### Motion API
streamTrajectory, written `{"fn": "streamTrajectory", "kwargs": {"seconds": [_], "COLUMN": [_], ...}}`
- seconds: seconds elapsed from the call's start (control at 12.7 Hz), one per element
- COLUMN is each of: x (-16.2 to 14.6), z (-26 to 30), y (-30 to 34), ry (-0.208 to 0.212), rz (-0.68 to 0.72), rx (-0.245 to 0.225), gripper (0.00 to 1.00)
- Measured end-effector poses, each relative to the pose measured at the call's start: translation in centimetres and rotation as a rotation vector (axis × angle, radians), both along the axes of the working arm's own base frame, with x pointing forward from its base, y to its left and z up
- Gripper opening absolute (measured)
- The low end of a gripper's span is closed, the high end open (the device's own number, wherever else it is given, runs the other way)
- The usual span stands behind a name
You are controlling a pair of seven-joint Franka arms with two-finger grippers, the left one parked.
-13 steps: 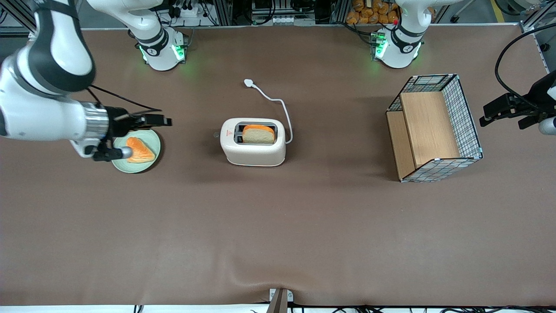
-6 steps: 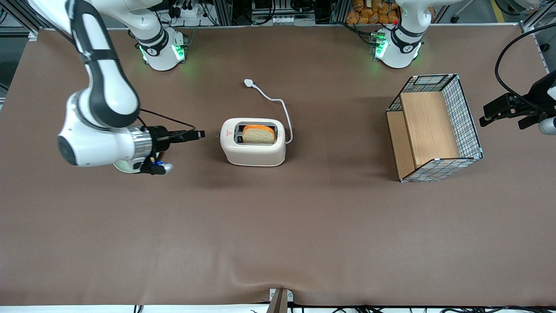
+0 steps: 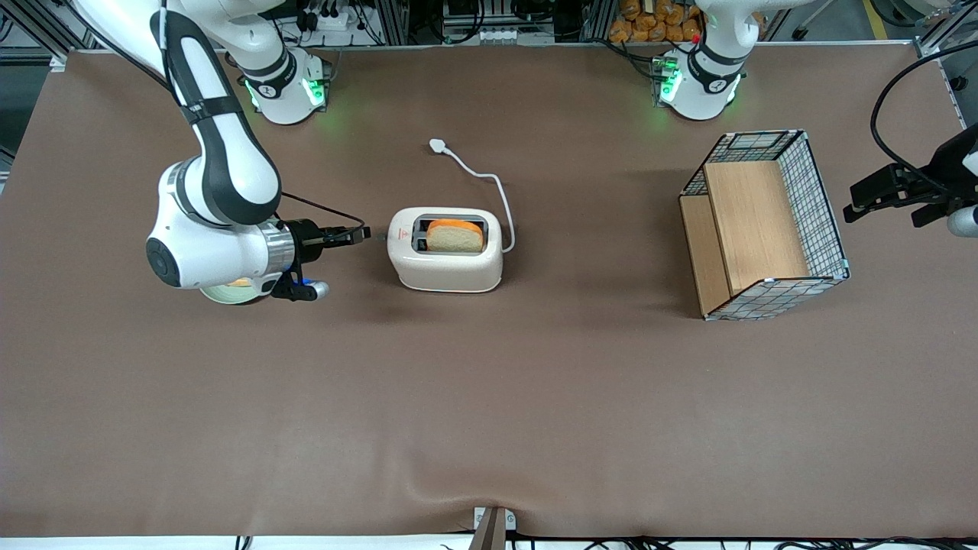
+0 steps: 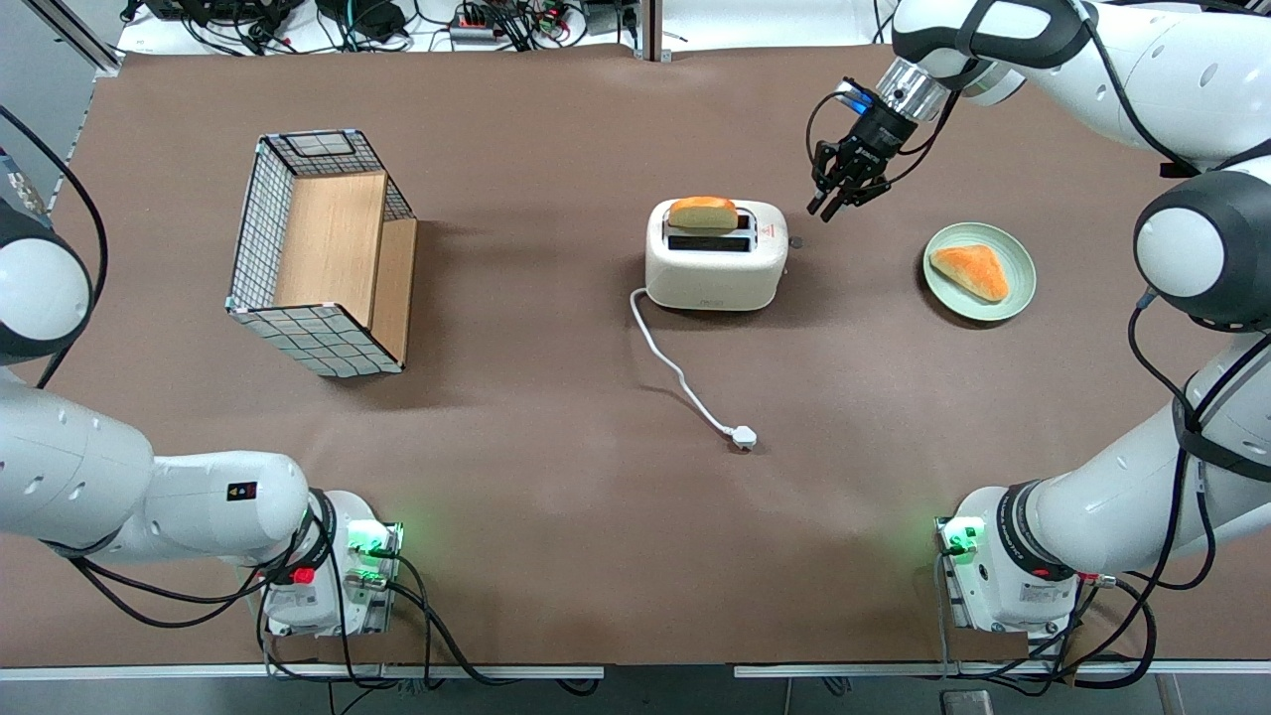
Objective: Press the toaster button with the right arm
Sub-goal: 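Swing the right gripper over the plate toward the toaster's side lever, then push the right gripper against the toaster lever, pressing it down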
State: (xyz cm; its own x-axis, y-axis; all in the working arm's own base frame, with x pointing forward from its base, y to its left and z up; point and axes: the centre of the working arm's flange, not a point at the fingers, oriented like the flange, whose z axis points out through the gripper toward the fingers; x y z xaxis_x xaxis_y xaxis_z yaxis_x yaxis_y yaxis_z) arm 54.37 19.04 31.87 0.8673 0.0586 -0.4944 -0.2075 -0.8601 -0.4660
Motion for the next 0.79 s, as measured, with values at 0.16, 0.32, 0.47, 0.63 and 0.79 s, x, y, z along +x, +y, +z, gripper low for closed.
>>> {"fn": "streamTrajectory", "kwargs": {"seconds": [0.16,0.32,0.47,0.63,0.79], "x": [-0.2,-0.3,-0.5,-0.8,-1.0], "z": [-0.5,-0.9,-1.4,-2.2,-3.1], "y": [0.0,0.6,1.5,1.9,2.0], "ry": [-0.003,-0.019,-0.032,-0.027,-0.013], "rz": [-0.006,-0.007,0.001,0.005,0.006], "rx": [-0.006,-0.014,-0.022,-0.028,-0.034], "gripper": [0.01,0.01,0.01,0.01,0.01]}}
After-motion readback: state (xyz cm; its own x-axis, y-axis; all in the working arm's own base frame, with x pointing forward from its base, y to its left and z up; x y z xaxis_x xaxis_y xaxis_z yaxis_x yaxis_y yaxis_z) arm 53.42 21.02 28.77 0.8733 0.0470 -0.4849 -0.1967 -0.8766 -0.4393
